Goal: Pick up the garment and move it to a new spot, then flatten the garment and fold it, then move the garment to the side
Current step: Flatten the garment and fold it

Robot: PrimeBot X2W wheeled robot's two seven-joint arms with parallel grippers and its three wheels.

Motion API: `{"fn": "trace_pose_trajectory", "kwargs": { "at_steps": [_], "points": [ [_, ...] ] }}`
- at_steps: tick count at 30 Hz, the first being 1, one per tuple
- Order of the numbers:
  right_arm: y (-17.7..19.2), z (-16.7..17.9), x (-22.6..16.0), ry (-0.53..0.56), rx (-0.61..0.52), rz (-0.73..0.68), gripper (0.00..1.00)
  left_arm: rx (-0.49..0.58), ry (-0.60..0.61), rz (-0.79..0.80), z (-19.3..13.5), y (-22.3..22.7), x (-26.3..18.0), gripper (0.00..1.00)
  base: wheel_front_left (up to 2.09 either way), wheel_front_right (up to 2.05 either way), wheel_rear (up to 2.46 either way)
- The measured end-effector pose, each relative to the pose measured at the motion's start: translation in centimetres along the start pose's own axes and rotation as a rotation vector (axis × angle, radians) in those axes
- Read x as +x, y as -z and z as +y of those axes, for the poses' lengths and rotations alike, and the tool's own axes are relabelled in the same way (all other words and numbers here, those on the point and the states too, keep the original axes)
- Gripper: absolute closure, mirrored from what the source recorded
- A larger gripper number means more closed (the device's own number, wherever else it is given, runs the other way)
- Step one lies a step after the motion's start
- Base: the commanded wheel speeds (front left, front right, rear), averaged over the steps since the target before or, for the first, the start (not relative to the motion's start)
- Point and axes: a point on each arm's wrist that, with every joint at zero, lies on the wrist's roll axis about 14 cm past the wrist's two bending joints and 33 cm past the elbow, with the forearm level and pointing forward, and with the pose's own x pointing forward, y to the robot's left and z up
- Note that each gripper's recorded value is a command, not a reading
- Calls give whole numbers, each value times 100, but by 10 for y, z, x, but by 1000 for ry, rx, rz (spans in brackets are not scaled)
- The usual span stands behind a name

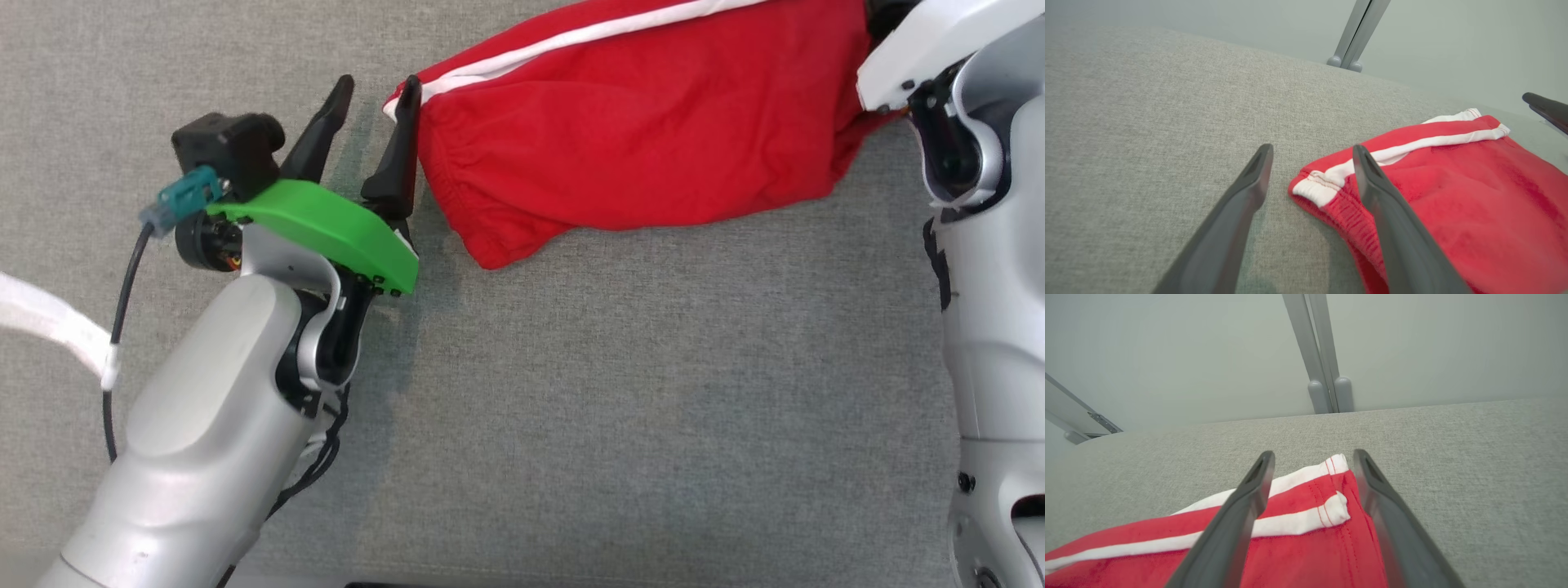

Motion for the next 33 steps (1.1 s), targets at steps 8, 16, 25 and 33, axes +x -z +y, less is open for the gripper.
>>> {"fn": "trace_pose_trajectory", "kwargs": {
  "at_steps": [8, 16, 25, 33],
  "points": [
    [-2, -20, -37, 34, -212, 73, 0, 164, 34, -198, -18, -23, -41, 0, 0, 0, 0],
    [32, -39, -37, 93, -275, 276, 0, 225, 5, -316, -28, -33, -68, 0, 0, 0, 0],
    [76, -19, -8, 76, -29, 370, 100, 198, -132, -314, 11, -21, -97, 0, 0, 0, 0],
    [68, -45, -36, 156, 190, 313, 100, 207, -201, -272, 29, -4, -139, 0, 0, 0, 0]
  ]
}}
